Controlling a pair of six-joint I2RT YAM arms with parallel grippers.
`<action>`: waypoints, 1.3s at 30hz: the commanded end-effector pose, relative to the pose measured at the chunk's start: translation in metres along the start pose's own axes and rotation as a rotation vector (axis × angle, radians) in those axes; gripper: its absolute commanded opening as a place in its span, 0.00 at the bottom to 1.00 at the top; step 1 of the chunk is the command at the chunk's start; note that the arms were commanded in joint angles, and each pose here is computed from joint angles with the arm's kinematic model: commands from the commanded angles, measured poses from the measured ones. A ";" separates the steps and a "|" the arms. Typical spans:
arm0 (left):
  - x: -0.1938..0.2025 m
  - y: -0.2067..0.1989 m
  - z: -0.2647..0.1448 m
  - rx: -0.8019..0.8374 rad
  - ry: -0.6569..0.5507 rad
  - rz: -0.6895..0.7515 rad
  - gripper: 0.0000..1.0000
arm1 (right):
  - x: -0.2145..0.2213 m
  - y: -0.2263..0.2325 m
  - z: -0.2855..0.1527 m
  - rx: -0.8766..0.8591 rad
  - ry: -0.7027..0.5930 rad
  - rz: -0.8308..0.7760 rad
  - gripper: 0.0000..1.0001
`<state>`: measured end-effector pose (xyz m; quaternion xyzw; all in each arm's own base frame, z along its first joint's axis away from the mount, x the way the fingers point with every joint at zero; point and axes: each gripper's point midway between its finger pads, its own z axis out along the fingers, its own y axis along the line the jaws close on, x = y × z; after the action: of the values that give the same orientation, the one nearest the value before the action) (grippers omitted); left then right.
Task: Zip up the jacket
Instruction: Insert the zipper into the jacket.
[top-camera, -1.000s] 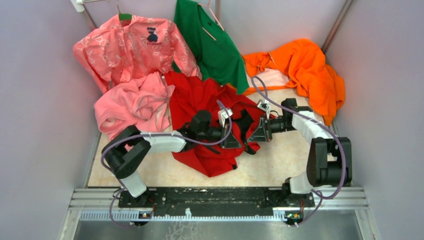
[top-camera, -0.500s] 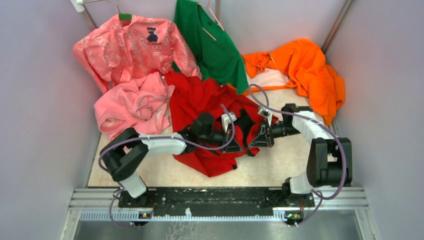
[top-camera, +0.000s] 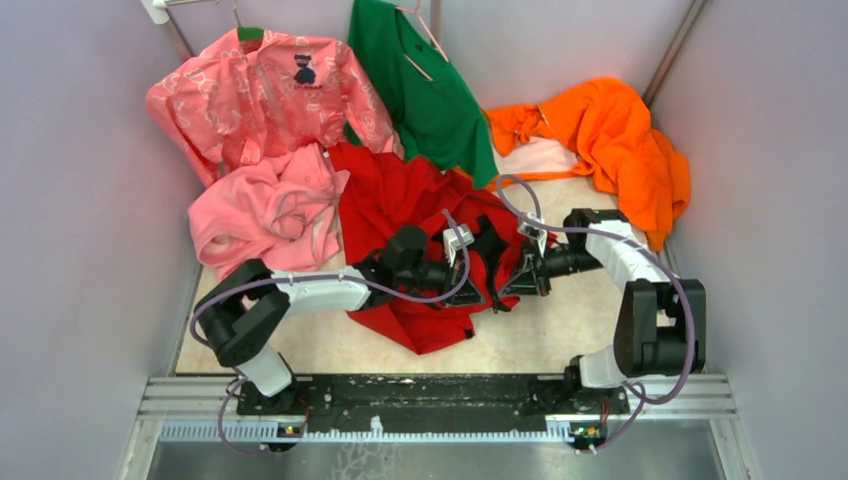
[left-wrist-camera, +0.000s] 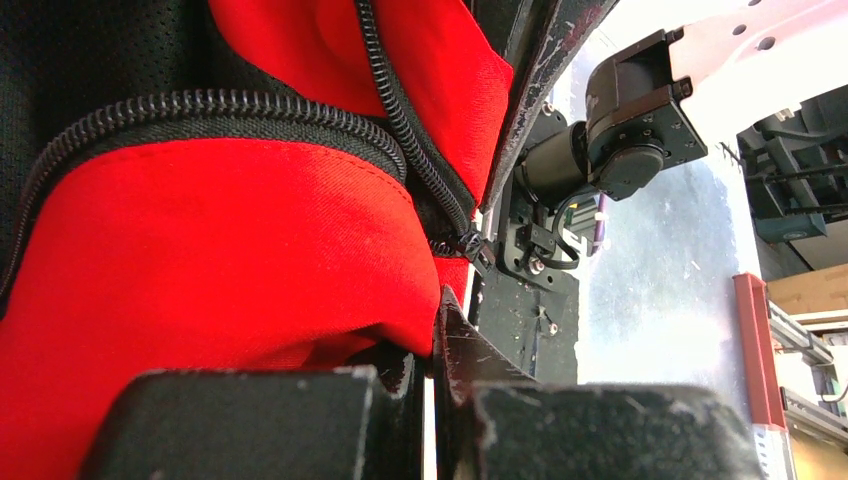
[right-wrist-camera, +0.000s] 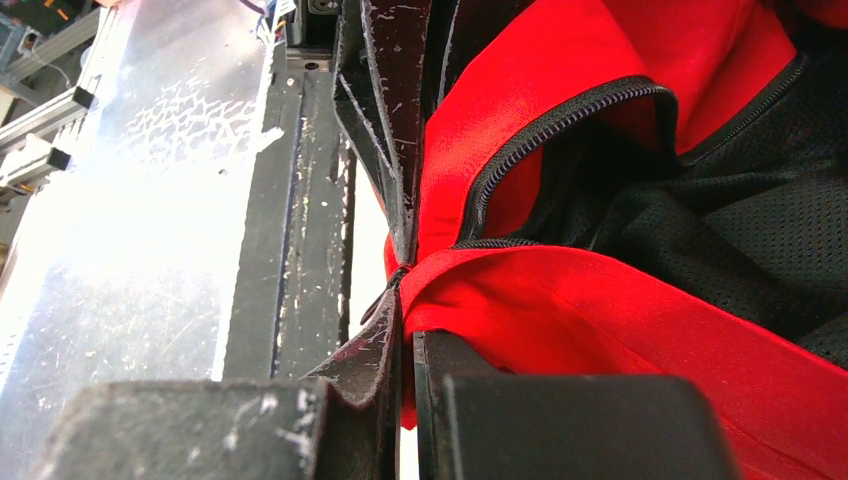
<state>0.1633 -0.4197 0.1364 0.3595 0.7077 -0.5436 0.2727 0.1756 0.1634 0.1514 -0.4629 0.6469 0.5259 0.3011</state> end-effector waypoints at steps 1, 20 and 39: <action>-0.009 -0.015 -0.004 0.040 -0.013 0.051 0.00 | -0.027 0.000 -0.002 0.014 -0.052 -0.136 0.00; -0.012 -0.018 -0.005 0.037 -0.021 0.059 0.00 | -0.029 0.001 -0.002 0.015 -0.079 -0.116 0.00; -0.016 -0.019 -0.007 -0.013 0.027 0.137 0.00 | -0.033 0.000 -0.004 0.045 -0.079 -0.135 0.00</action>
<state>0.1646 -0.4166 0.1526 0.3899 0.7027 -0.5140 0.2999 0.1796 0.1636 0.1622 -0.4736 0.6410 0.5071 0.3281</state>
